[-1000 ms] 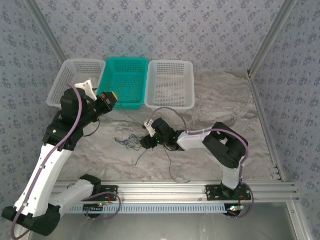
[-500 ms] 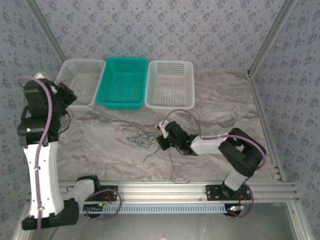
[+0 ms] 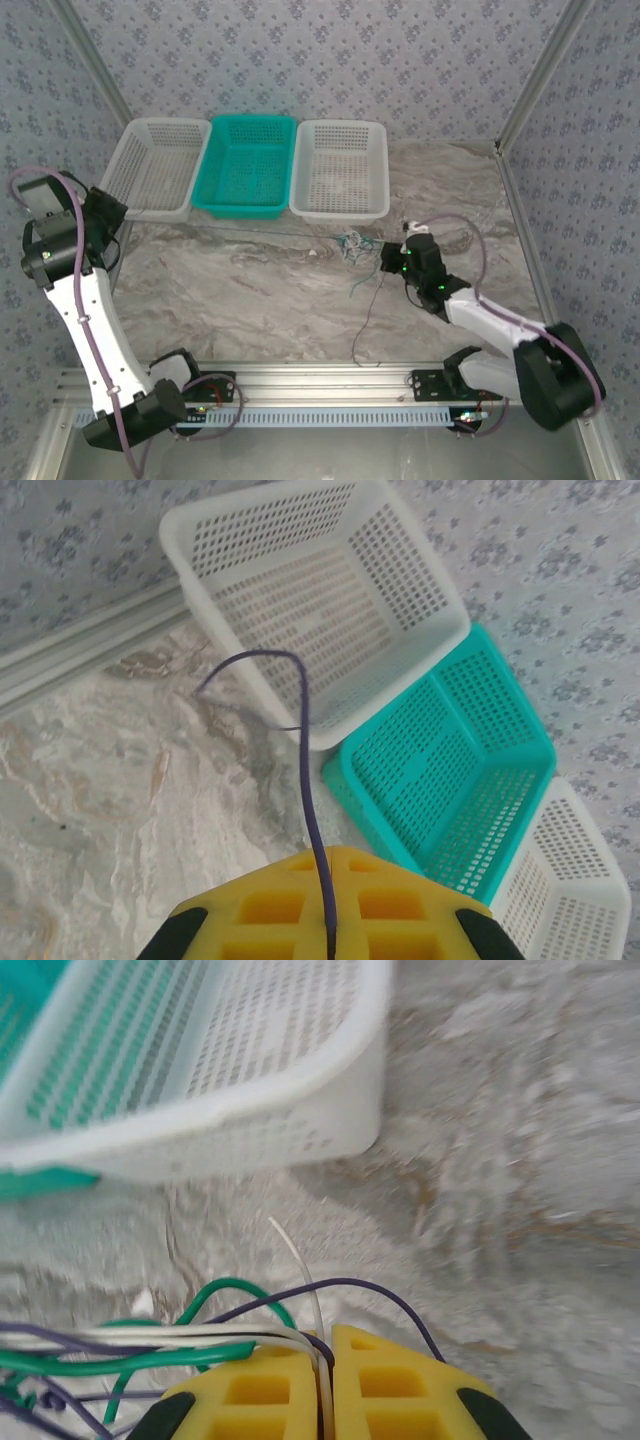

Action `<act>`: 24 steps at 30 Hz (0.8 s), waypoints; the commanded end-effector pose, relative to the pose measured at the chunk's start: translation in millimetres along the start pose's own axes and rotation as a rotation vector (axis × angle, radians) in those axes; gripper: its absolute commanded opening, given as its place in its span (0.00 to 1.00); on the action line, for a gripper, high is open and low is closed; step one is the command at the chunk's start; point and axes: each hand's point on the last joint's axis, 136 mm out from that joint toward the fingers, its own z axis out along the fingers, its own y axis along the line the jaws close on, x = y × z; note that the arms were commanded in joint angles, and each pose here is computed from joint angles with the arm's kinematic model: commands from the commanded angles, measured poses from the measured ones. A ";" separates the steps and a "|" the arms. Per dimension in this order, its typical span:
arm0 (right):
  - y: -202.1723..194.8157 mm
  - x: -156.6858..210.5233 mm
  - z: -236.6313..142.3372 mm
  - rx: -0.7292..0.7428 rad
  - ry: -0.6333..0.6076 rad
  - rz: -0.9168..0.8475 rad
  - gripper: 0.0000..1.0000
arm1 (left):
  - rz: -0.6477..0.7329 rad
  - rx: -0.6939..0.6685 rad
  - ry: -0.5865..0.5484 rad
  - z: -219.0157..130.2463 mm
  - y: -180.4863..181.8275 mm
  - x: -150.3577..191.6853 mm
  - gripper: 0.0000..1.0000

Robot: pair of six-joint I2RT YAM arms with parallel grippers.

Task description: Untangle the cables

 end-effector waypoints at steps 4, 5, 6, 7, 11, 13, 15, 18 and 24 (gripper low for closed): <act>-75.3 17.9 -17.8 0.286 0.030 0.053 0.00 | -0.041 0.096 -0.105 -0.4 0.3 -7.8 0.00; -54.9 18.7 -12.8 0.188 0.054 0.008 0.00 | -0.037 0.155 -0.053 6.2 -5.0 8.5 0.00; -35.2 20.0 -9.8 0.103 0.078 -0.045 0.00 | -0.023 0.214 0.000 11.5 -10.4 27.8 0.00; -17.8 22.0 -9.0 0.034 0.095 -0.100 0.00 | -0.004 0.261 0.037 14.8 -15.3 44.1 0.00; 39.6 25.3 -15.8 -0.185 0.087 -0.272 0.00 | 0.102 0.365 0.198 26.1 -19.0 127.0 0.00; 62.2 22.9 -23.7 -0.279 0.059 -0.338 0.00 | 0.127 0.365 0.279 34.6 -10.3 166.8 0.01; 74.3 17.7 -28.7 -0.315 0.030 -0.391 0.00 | 0.151 0.322 0.349 45.5 6.1 203.3 0.06; 84.8 8.8 -32.7 -0.340 0.018 -0.419 0.00 | 0.195 0.226 0.366 55.8 32.8 227.4 0.34; 118.8 1.6 -47.7 -0.485 0.038 -0.455 0.00 | 0.277 0.187 0.250 45.7 35.7 202.7 0.67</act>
